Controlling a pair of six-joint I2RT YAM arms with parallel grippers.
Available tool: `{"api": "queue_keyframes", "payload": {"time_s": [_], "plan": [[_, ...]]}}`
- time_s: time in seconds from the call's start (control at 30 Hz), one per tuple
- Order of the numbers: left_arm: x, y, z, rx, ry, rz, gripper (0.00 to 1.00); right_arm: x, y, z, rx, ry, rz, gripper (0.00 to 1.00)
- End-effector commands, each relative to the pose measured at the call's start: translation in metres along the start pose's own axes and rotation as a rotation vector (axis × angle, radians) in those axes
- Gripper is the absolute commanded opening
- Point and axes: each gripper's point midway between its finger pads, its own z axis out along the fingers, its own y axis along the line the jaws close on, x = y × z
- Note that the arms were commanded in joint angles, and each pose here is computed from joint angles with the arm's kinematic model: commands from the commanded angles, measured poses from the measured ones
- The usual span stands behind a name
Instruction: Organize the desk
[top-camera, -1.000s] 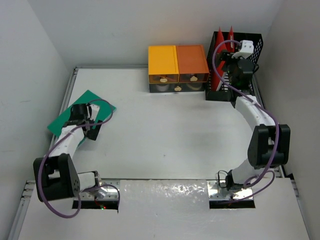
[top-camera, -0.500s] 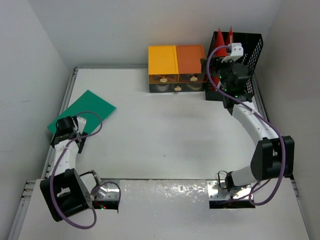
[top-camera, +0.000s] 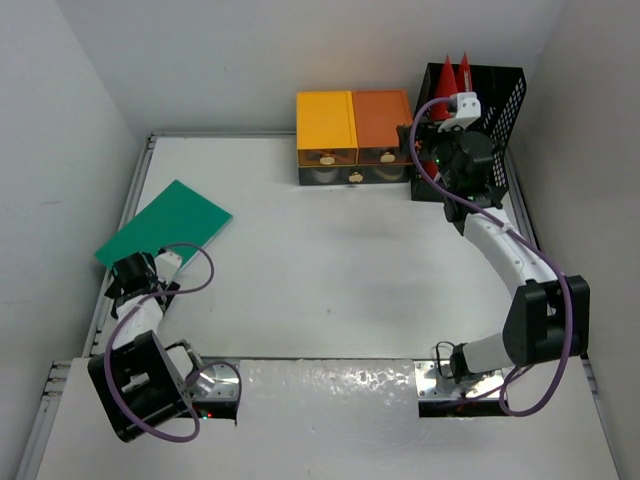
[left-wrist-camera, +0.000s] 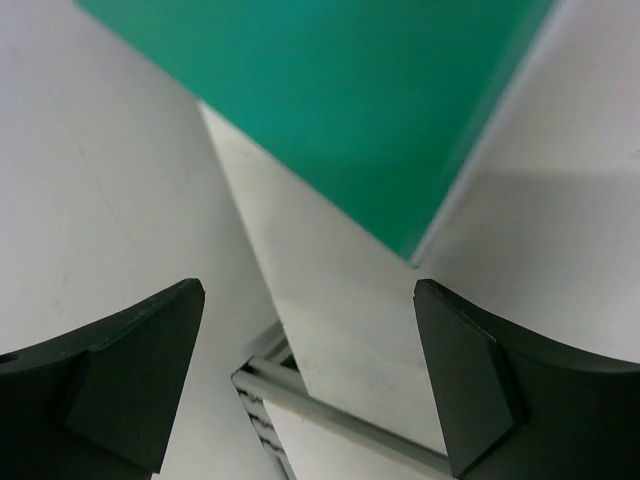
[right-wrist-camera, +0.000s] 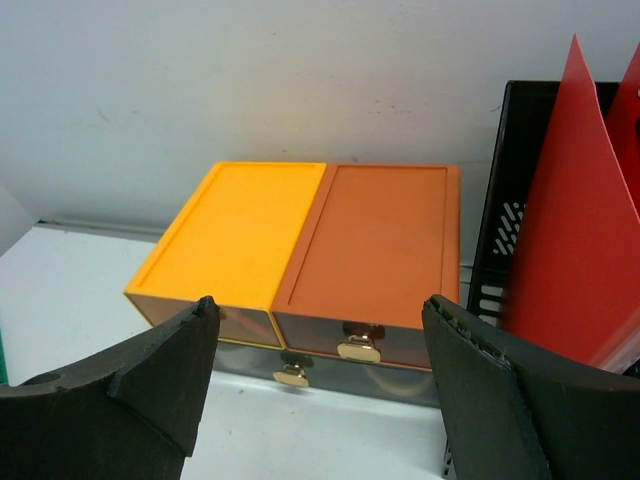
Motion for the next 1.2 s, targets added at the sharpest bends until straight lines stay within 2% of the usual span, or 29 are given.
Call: {"api": "queue_keyframes", "payload": {"time_s": [0.0,0.2,0.47,0.97,1.17], "plan": [[-0.024,0.016,0.002,-0.064,-0.137,0.057,0.85,-0.021,0.009,-0.006,-0.027,-0.056,-0.018,0.80],[-0.035,0.033,0.003,-0.148,-0.187,0.037,0.84,-0.020,0.013,-0.007,-0.040,-0.060,-0.023,0.80],[-0.034,0.026,0.009,-0.150,-0.198,0.051,0.84,-0.017,0.014,-0.007,-0.044,-0.060,-0.021,0.80],[-0.048,0.042,0.011,-0.195,-0.240,0.027,0.84,-0.013,0.016,-0.008,-0.057,-0.054,-0.033,0.80],[-0.031,0.049,0.020,-0.234,-0.138,0.021,0.85,-0.016,0.017,-0.011,-0.061,-0.061,-0.046,0.81]]}}
